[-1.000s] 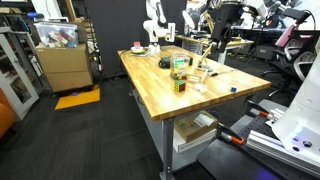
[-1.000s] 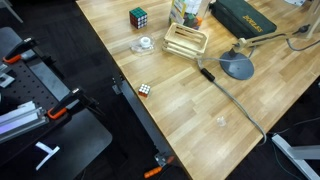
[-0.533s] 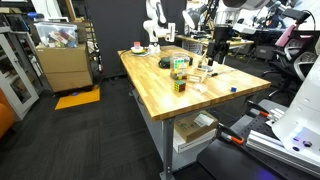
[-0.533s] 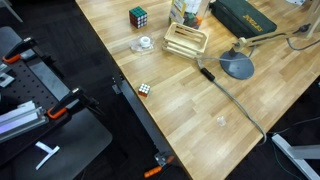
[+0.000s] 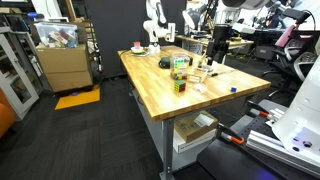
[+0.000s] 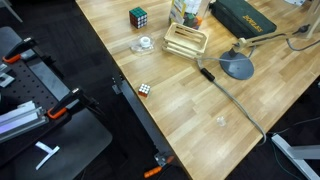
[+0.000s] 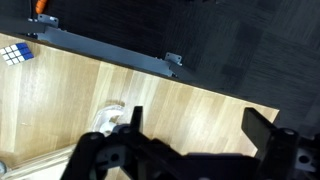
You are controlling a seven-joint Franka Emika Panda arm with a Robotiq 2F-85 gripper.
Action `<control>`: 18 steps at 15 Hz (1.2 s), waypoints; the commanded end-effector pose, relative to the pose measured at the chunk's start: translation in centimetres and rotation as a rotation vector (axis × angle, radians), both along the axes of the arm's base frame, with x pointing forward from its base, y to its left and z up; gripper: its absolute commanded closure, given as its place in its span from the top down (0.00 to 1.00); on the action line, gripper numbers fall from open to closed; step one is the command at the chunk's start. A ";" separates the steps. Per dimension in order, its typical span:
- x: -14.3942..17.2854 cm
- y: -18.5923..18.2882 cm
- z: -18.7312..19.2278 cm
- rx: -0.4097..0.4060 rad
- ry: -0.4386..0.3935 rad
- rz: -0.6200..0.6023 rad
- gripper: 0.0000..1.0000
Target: Put the cello tape holder in the wooden box
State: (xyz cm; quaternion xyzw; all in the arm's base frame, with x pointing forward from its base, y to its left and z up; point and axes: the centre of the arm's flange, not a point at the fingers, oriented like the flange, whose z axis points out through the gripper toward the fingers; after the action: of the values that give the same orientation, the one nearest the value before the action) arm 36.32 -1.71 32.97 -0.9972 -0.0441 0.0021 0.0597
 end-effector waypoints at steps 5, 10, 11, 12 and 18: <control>1.6 -1.5 -1.5 -0.036 -0.037 -0.056 1.00; 4.3 -3.5 -5.4 -0.114 -0.052 -0.133 1.00; 5.0 -3.9 -6.2 -0.118 -0.049 -0.149 1.00; 5.8 -4.2 -7.0 -0.116 -0.043 -0.166 1.00; 6.7 -4.9 -8.9 -0.100 -0.005 -0.195 1.00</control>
State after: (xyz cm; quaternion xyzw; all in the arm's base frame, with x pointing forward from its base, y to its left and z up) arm 43.00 -6.59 24.08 -0.9985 0.0531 -0.0037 0.0096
